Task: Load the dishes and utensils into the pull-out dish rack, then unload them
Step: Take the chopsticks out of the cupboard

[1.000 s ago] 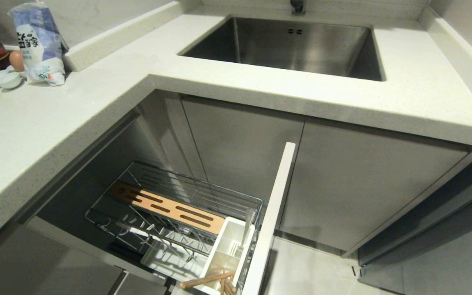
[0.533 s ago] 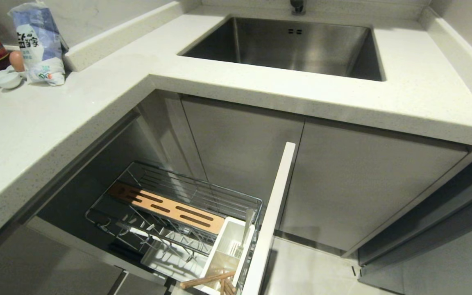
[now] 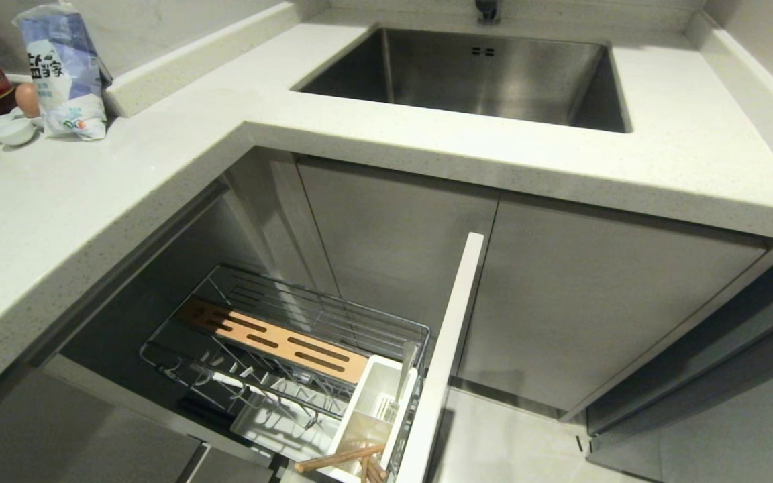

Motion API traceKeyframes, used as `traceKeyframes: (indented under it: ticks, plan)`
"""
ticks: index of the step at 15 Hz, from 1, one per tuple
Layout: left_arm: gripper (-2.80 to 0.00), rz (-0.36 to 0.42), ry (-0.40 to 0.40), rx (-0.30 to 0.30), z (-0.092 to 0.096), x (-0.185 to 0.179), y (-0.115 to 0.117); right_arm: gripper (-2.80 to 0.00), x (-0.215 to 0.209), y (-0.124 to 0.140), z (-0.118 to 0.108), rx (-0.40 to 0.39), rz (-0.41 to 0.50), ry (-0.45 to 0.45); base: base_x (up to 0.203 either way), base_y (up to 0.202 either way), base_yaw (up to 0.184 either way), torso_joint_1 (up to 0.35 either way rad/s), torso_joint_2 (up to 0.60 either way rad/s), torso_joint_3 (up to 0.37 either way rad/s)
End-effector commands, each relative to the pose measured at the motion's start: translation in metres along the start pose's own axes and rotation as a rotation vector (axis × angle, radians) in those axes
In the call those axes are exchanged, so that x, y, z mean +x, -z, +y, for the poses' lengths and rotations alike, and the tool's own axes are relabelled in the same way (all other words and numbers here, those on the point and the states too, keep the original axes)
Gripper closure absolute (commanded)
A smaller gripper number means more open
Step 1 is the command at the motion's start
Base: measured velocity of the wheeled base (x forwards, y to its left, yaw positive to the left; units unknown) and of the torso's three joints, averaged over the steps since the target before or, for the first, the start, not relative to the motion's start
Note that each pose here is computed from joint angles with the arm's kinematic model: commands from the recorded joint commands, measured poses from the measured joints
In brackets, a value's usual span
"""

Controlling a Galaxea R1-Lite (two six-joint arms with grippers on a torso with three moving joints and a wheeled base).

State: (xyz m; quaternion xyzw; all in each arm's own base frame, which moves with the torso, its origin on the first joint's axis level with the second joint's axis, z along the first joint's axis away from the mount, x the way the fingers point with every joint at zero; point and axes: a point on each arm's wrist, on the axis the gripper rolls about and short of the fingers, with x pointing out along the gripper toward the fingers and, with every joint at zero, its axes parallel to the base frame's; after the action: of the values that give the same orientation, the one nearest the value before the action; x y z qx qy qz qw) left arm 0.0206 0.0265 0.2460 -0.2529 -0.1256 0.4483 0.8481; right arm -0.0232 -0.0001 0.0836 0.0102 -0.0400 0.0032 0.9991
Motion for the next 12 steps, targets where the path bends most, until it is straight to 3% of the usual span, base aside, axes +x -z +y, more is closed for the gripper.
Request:
traceKeyframes:
  ticks: [1, 12]
  plan:
    - [0.00, -0.007, 0.017, -0.020, -0.002, 0.002, -0.001, 0.00, 0.001, 0.007, 0.000, 0.000, 0.025, 0.000, 0.000, 0.000, 0.000, 0.000, 0.00, 0.000]
    - [0.00, 0.043, 0.025, -0.039, 0.000, 0.018, 0.007, 0.00, 0.001, 0.007, 0.000, 0.000, 0.025, -0.002, 0.000, 0.000, 0.000, 0.000, 0.00, 0.000]
